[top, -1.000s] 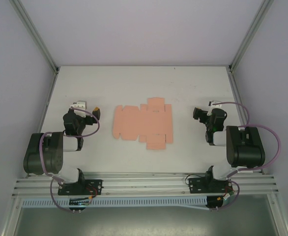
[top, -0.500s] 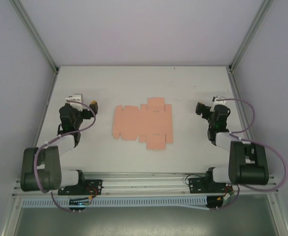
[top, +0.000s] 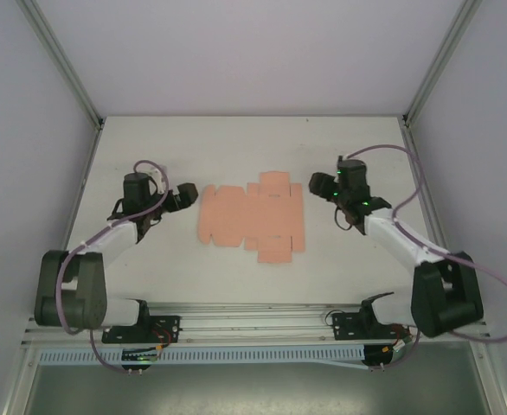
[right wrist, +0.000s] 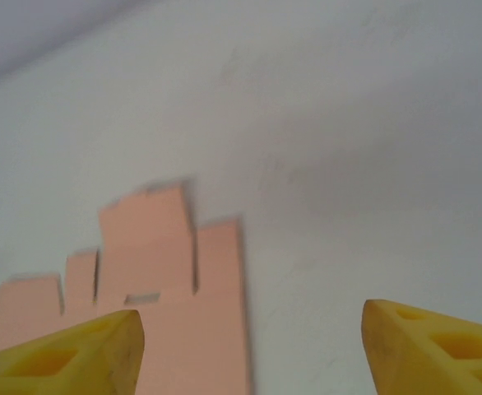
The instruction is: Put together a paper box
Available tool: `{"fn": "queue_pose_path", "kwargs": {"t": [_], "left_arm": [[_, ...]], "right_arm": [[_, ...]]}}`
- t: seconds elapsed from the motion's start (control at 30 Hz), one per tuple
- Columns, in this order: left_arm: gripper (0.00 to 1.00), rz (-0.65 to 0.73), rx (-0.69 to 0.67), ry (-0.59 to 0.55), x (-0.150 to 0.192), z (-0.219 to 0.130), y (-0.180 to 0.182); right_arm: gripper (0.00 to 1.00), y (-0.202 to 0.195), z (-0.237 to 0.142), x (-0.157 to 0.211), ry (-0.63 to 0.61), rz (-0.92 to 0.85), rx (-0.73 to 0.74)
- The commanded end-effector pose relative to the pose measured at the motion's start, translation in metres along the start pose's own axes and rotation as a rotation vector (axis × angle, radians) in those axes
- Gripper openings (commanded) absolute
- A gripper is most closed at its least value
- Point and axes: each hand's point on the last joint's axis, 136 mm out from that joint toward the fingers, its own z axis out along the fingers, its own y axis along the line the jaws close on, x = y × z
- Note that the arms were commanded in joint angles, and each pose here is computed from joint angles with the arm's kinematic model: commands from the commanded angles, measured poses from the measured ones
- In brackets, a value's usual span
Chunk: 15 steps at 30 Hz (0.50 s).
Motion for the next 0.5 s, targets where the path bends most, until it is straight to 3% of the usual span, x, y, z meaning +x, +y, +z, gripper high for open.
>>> {"fn": "queue_pose_path", "kwargs": {"t": [0.0, 0.17, 0.47], "left_arm": [[0.99, -0.139, 0.111, 0.156, 0.02, 0.009, -0.019], [0.99, -0.15, 0.104, 0.246, 0.033, 0.022, -0.019], [0.99, -0.157, 0.144, 0.345, 0.052, 0.037, -0.023]], "right_arm": [[0.57, 0.023, 0.022, 0.052, 0.237, 0.055, -0.039], [0.52, 0.027, 0.059, 0.076, 0.348, 0.083, -0.045], [0.45, -0.019, 0.084, 0.124, 0.465, 0.2, 0.059]]}}
